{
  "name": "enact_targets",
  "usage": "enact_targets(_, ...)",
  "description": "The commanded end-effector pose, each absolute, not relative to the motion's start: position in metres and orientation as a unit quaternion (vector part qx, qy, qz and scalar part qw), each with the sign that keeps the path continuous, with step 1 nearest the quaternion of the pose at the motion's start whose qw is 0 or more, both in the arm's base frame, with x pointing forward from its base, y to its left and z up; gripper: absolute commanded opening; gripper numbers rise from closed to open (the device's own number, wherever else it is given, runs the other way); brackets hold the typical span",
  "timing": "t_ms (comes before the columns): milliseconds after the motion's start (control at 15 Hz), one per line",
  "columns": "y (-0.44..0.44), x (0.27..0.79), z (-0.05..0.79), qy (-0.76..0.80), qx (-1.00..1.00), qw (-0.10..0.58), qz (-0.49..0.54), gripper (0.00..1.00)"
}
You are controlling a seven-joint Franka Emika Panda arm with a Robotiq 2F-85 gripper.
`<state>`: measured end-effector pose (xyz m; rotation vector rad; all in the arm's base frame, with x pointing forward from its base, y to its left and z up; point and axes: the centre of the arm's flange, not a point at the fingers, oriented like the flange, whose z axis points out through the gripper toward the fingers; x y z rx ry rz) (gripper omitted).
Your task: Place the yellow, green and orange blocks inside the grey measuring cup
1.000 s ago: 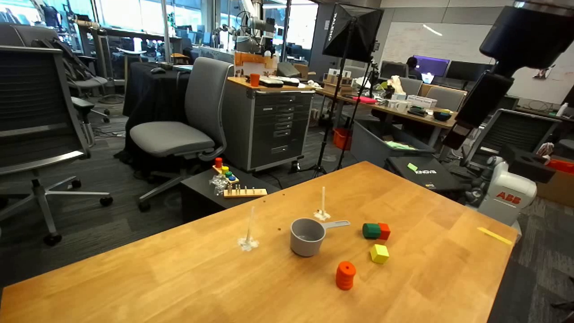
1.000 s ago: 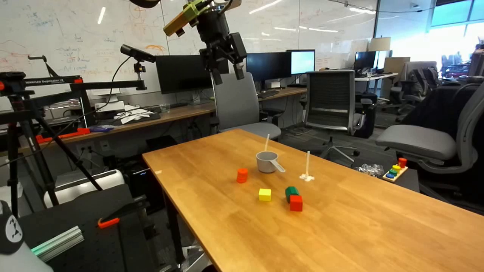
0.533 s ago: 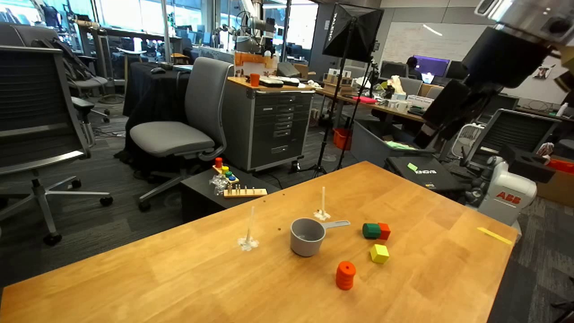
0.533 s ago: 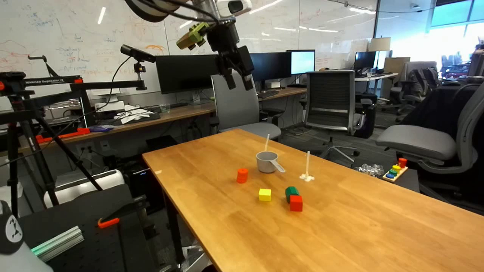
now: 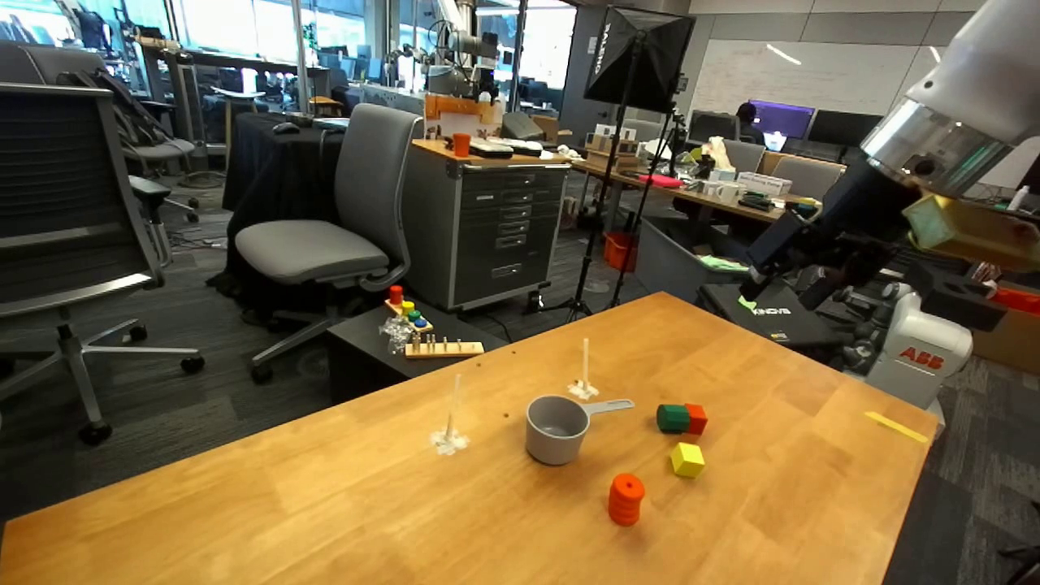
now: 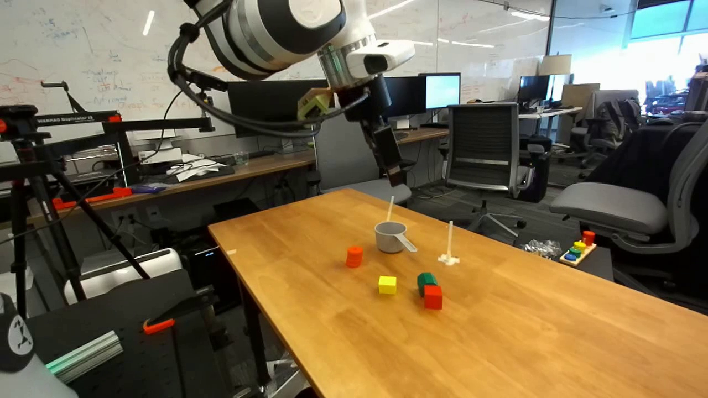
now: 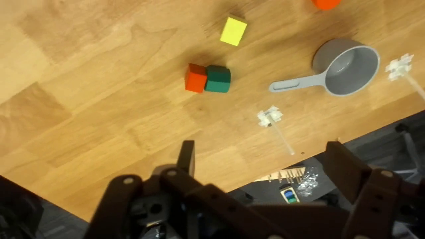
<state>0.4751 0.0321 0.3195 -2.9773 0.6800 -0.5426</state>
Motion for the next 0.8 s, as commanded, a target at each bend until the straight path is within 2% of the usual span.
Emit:
enact_targets(0,0.016,0.476,0.287,0.307,-0.929,0.046,-0.2,1.0)
enact_targets(267,0.019,0.48,0.255,0.387,-0.895,0.067,-0.21,1.0)
enact_targets(333,0.006,0.475,0.274,0.356,-0.913,0.063,-0.191,1.0)
enact_targets(733,0.006,0.474,0.266,0.36,-0.912,0.063,-0.185,1.0)
